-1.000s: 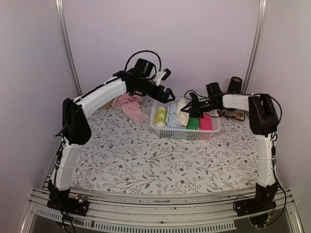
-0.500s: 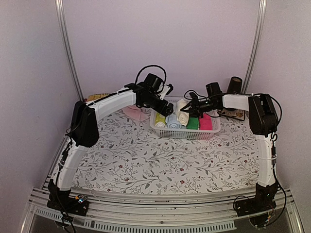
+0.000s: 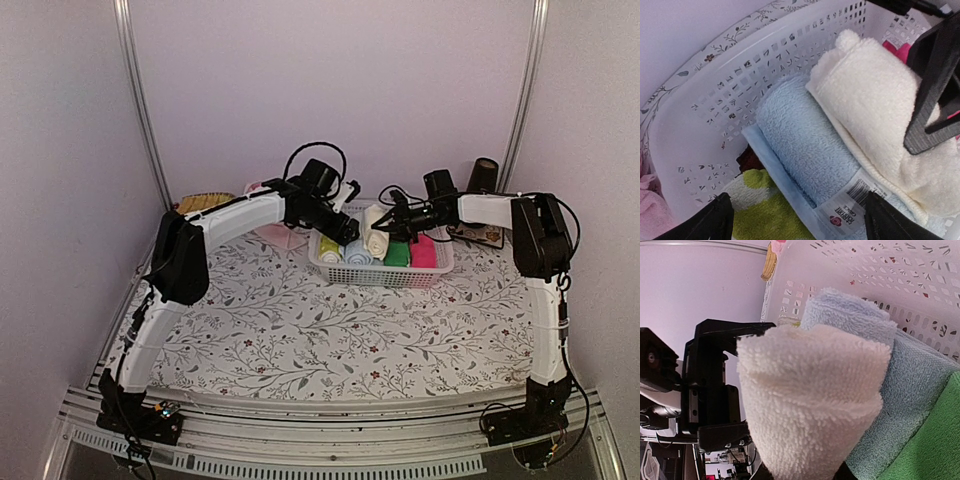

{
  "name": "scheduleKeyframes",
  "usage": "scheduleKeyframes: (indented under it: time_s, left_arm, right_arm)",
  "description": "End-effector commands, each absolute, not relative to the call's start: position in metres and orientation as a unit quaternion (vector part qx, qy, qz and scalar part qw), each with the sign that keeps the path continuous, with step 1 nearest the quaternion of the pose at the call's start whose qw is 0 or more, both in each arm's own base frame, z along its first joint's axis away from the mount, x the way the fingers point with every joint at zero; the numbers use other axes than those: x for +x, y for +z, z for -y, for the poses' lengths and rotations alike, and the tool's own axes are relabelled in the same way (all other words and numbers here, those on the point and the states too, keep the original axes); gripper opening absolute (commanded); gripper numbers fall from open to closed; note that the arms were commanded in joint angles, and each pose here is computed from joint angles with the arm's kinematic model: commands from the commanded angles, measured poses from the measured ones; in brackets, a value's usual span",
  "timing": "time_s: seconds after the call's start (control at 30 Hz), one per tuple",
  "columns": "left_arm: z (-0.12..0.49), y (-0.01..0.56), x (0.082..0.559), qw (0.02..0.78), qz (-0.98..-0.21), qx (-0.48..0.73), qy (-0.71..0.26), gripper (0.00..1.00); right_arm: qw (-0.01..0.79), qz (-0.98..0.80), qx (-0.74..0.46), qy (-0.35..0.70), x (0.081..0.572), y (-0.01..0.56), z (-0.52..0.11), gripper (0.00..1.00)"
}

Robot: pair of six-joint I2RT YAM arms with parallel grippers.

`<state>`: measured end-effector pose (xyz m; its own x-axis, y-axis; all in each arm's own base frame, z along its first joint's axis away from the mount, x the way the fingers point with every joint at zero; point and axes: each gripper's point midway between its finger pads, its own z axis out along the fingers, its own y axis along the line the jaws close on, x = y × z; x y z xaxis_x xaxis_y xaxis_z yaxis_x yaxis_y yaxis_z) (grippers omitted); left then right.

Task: Roll the towels
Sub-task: Place the towel in the storage box.

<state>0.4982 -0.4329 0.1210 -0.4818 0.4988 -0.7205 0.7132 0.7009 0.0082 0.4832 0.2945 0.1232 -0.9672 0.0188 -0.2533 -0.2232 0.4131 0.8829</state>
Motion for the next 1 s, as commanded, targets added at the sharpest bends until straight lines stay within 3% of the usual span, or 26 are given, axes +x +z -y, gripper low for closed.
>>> scheduleKeyframes:
  time_s: [0.0, 0.23, 0.97]
  left_arm:
    - [0.438, 0.091, 0.494, 0.342, -0.854, 0.367, -0.136, 0.88]
    - [0.427, 0.08, 0.498, 0.34, -0.859, 0.368, -0.102, 0.81]
    - [0.411, 0.087, 0.503, 0.346, -0.864, 0.357, -0.086, 0.77]
  right_arm:
    - [0.117, -0.832, -0.068, 0.537, 0.486, 0.121, -0.299, 0.08]
    - [0.124, -0.84, -0.063, 0.525, 0.486, 0.126, -0.294, 0.08]
    - [0.13, -0.89, -0.017, 0.437, 0.495, 0.112, -0.265, 0.12]
